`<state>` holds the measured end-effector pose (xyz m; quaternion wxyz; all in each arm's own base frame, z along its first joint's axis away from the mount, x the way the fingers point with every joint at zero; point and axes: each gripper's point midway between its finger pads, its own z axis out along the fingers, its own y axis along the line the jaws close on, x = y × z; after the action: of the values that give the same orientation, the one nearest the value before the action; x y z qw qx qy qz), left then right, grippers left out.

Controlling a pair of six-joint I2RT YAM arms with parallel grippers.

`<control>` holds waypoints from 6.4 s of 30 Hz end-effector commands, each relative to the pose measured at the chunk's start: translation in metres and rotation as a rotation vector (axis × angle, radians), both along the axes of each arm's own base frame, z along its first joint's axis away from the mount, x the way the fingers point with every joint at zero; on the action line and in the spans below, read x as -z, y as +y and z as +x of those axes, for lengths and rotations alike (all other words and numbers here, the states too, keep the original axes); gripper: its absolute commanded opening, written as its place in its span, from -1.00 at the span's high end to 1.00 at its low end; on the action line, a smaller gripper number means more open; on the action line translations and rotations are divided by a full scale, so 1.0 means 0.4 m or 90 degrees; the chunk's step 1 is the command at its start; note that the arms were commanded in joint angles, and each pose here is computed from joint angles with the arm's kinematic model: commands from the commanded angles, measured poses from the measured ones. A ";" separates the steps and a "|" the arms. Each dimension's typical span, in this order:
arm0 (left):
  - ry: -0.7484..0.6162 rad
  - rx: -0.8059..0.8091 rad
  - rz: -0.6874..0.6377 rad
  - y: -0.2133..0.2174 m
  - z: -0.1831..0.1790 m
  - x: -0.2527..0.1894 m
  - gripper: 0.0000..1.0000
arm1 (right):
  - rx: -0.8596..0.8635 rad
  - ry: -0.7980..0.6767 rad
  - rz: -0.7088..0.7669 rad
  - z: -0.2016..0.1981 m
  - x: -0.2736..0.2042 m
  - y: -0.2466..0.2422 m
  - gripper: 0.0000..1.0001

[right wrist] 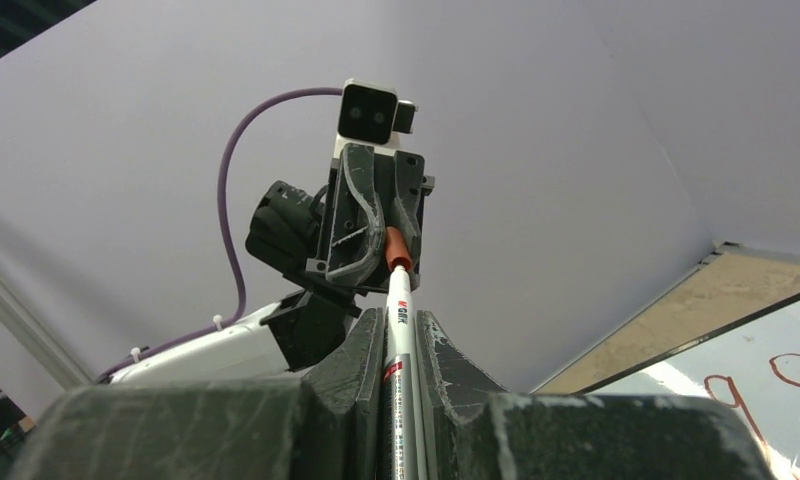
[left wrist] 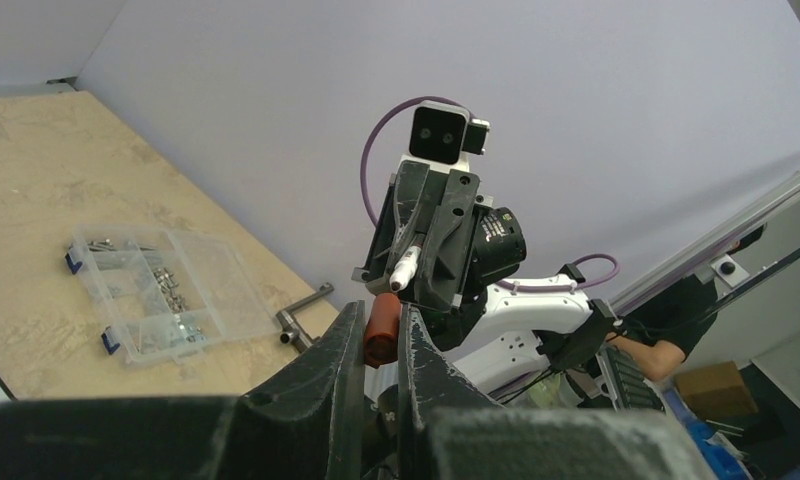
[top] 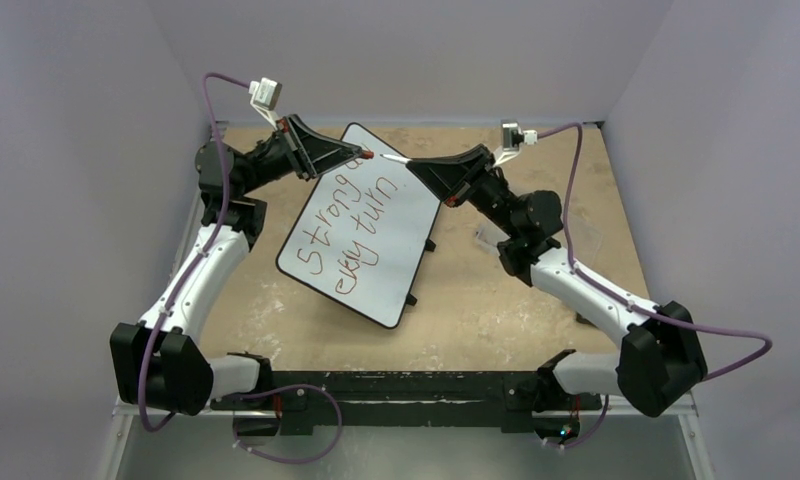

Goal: Write a sentence on the whiteboard
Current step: Insert the whiteboard marker without the cap into the pen cap.

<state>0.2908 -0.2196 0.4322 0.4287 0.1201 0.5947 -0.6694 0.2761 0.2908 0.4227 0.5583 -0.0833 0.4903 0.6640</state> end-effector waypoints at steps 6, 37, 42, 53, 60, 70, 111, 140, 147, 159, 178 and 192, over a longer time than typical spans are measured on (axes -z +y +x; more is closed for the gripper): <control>-0.030 0.006 -0.014 0.006 -0.010 -0.017 1.00 | -0.023 -0.044 0.028 -0.008 -0.067 0.006 1.00; -0.034 0.004 -0.026 0.013 -0.004 -0.017 1.00 | -0.045 -0.031 0.037 0.002 -0.060 0.023 1.00; -0.034 0.008 -0.031 0.012 -0.004 -0.018 1.00 | -0.044 -0.026 0.031 0.006 -0.048 0.026 1.00; -0.027 0.005 -0.031 0.012 0.002 -0.011 1.00 | -0.054 -0.027 0.040 0.005 -0.055 0.029 1.00; -0.032 -0.011 -0.026 0.020 0.003 -0.010 1.00 | -0.053 -0.028 0.039 0.000 -0.054 0.026 1.00; -0.034 -0.016 -0.032 0.028 0.004 -0.014 1.00 | -0.047 -0.028 0.032 -0.001 -0.050 0.024 1.00; -0.014 -0.025 -0.027 0.027 0.027 0.011 1.00 | -0.061 -0.021 0.043 0.010 -0.050 0.039 1.00; -0.014 -0.004 -0.036 0.016 0.021 0.010 1.00 | -0.086 -0.019 0.047 0.019 -0.052 0.087 1.00; -0.013 0.000 -0.040 0.015 0.023 0.011 1.00 | -0.092 -0.022 0.048 0.020 -0.058 0.096 1.00; -0.017 0.018 -0.053 0.006 0.014 0.008 1.00 | -0.111 -0.017 0.052 0.021 -0.056 0.135 1.00; -0.019 0.022 -0.043 -0.001 0.012 0.019 1.00 | -0.134 -0.006 0.048 -0.004 -0.049 0.179 1.00; -0.109 0.055 -0.075 -0.003 -0.031 -0.009 1.00 | -0.170 0.107 0.094 0.027 -0.046 0.216 1.00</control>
<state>0.3057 -0.2054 0.4383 0.4762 0.1099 0.5305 -0.6927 0.3023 0.3562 0.4298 0.4816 -0.0582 0.4718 0.7363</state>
